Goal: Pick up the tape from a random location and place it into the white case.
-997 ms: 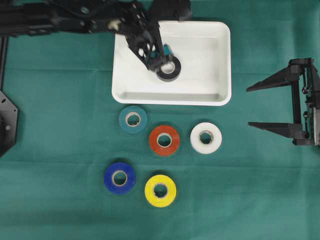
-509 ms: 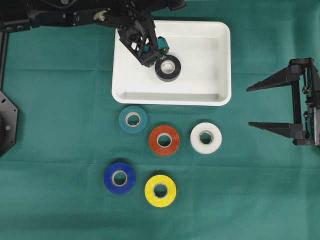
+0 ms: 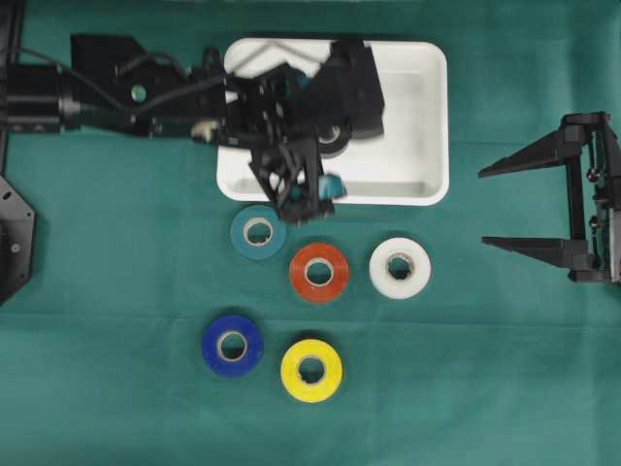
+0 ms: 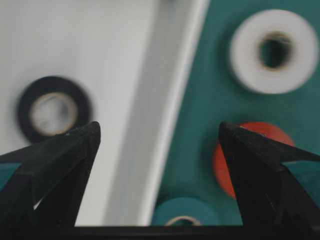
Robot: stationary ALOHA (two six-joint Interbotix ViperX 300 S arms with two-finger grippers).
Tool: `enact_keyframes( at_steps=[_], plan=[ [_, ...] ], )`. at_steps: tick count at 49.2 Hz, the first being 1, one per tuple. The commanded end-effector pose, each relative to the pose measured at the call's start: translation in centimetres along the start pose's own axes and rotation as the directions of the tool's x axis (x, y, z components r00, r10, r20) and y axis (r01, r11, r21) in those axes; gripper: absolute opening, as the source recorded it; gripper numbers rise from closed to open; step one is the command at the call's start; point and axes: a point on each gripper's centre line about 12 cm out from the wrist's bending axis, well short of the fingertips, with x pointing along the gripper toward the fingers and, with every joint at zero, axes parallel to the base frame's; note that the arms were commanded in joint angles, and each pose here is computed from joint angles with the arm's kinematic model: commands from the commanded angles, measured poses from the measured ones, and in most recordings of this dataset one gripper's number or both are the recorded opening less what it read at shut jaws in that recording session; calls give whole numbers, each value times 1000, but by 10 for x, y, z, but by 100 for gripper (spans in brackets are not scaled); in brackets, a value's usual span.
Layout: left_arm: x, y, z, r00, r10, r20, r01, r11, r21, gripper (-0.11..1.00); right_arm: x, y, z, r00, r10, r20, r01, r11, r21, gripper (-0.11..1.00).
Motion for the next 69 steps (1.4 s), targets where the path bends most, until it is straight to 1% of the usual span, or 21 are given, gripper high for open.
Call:
enact_keyframes(
  at_steps=[1,8,15,25,34,44,54,58,69],
  plan=[
    [-20,-2,10,998,-6,64,6,1000,-1,91,2,0,12,1000,-2,31,1,1000,3,91],
    [-30,-1,6,996,-6,86,6,1000,0,91,1,0,12,1000,0,31,0,1000,6,91],
    [-51,0,-1,989,-10,149,10,1000,0,91,1,0,11,1000,0,26,0,1000,6,91],
    [-89,1,-18,959,-18,284,18,1000,1,91,1,0,12,1000,0,29,0,1000,6,91],
    [-125,2,-44,928,-23,372,24,1000,0,91,1,0,13,1000,0,31,0,1000,6,91],
    [-157,4,-72,879,-28,476,29,1000,5,91,1,0,14,999,-1,34,0,1000,8,91],
    [-186,6,-99,837,-30,547,29,1000,10,91,1,0,13,1000,-2,31,2,1000,9,91],
    [-191,6,-110,825,-32,564,31,999,10,91,1,0,13,1000,-1,31,0,1000,9,91],
    [-184,8,-146,815,-33,579,32,999,12,91,1,0,12,1000,-1,28,1,1000,9,91]
  ],
)
